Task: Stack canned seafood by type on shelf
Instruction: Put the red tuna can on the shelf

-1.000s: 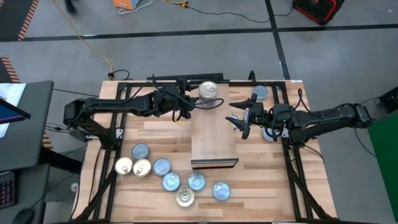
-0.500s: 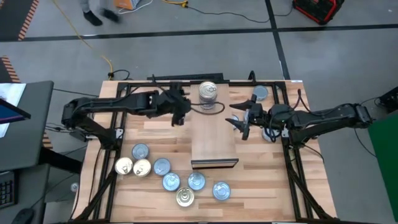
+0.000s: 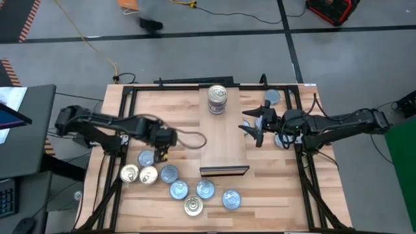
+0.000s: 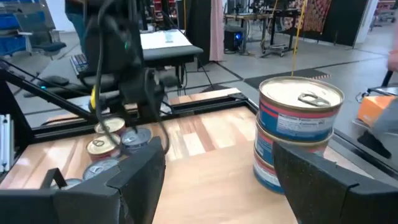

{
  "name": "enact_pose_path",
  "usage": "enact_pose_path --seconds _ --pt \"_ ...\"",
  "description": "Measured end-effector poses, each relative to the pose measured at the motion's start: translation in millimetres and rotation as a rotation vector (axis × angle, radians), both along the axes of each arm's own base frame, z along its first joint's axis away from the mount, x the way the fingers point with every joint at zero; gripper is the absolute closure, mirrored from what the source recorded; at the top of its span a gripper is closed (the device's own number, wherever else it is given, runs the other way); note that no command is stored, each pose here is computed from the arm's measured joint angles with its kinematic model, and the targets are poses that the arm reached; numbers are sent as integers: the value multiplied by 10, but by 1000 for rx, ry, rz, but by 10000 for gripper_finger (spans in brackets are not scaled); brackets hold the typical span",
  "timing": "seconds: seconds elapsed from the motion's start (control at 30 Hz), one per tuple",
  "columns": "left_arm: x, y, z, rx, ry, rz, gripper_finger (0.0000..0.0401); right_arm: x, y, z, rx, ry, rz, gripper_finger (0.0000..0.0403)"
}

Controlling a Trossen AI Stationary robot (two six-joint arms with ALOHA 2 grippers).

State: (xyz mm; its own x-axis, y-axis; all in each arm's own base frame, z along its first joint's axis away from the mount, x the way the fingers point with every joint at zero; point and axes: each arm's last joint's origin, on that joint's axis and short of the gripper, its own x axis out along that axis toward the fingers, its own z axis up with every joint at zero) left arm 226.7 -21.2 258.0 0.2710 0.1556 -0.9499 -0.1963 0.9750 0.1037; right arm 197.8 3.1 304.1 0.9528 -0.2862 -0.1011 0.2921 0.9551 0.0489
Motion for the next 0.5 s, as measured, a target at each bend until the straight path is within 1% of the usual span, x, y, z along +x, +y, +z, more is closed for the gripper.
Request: enact_pose_path --seconds 0.1,0.17,0.27,0.37,0.5 --pt "-90 -110 -120 -64 -106 14 166 21 -5 0 2 -9 -3 85" --pt "-135 -153 -184 -104 -144 29 166 50 -14 10 3 -31 -8 85" --pt "-143 -206 -275 -176 -156 72 166 102 -28 9 -2 -52 -16 85" --pt "-117 -260 -385 -237 -150 89 166 148 -42 -5 -3 -59 -23 85" --pt "-78 -311 -519 -258 -111 79 166 184 -54 -26 -3 -55 -30 85"
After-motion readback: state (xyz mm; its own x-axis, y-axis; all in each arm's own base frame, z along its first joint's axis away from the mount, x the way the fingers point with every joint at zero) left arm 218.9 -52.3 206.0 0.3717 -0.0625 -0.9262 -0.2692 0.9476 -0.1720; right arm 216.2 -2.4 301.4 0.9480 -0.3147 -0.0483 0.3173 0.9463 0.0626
